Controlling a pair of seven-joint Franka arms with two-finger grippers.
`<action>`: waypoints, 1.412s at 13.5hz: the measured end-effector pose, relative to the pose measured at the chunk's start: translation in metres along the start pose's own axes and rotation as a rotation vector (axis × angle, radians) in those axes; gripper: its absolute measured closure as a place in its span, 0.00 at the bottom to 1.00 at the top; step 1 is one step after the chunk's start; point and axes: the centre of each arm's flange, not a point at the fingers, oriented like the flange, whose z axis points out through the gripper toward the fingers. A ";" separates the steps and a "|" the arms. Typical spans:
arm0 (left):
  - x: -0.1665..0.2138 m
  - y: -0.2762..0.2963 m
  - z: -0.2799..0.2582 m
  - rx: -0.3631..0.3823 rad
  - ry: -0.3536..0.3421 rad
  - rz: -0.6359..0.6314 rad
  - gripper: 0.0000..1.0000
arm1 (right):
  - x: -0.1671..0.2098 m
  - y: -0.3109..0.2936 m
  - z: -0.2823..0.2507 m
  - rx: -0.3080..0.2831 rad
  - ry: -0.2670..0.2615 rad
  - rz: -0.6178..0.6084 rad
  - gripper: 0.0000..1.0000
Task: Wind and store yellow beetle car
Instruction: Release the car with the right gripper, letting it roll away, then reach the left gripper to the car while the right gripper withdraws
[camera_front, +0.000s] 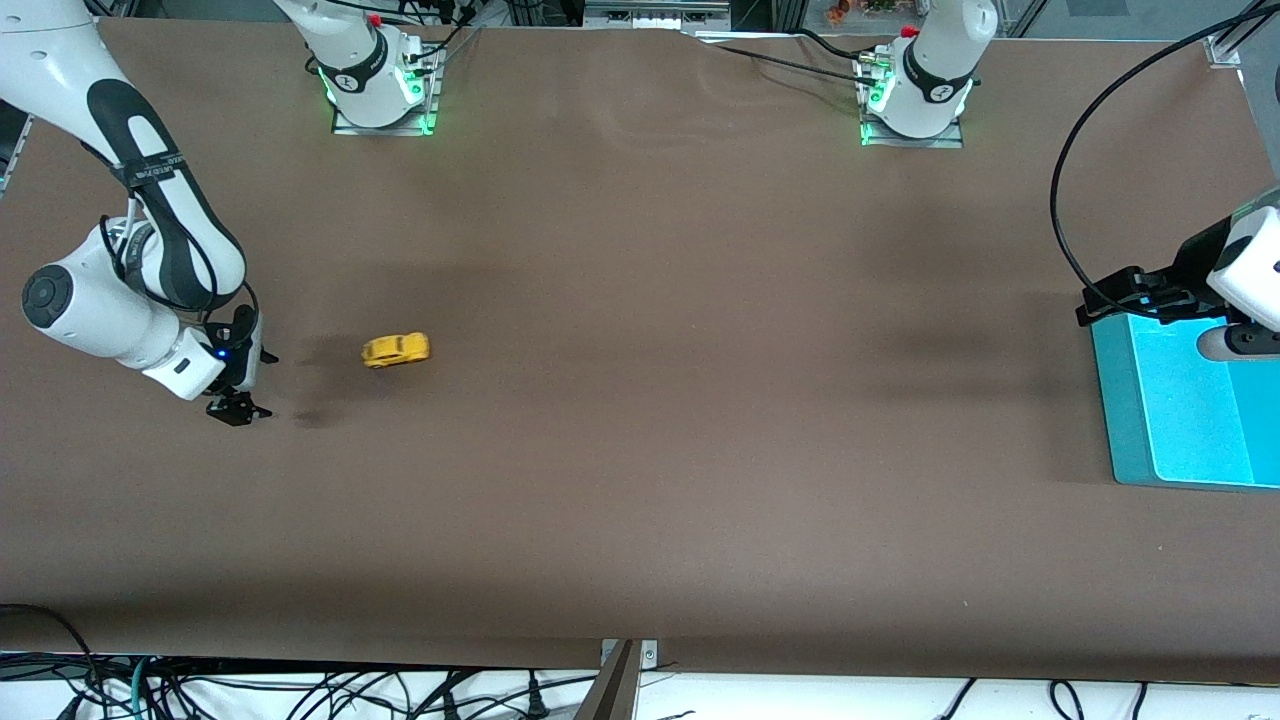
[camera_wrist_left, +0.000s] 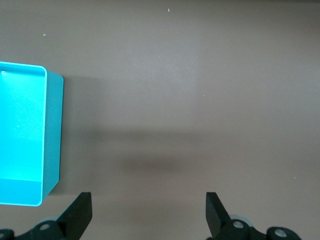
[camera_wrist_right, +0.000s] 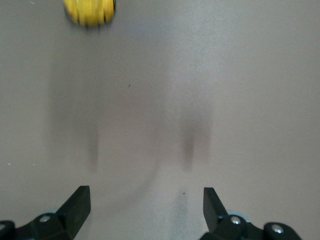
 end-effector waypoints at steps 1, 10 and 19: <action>0.000 0.000 0.000 0.000 0.000 0.000 0.00 | 0.000 0.001 -0.002 0.007 0.003 0.004 0.00; 0.000 0.000 0.000 0.000 -0.001 0.000 0.00 | 0.003 0.009 -0.011 0.020 0.009 0.020 0.00; 0.005 0.009 0.016 0.000 -0.031 0.022 0.00 | 0.030 0.029 -0.039 0.053 0.010 0.055 0.00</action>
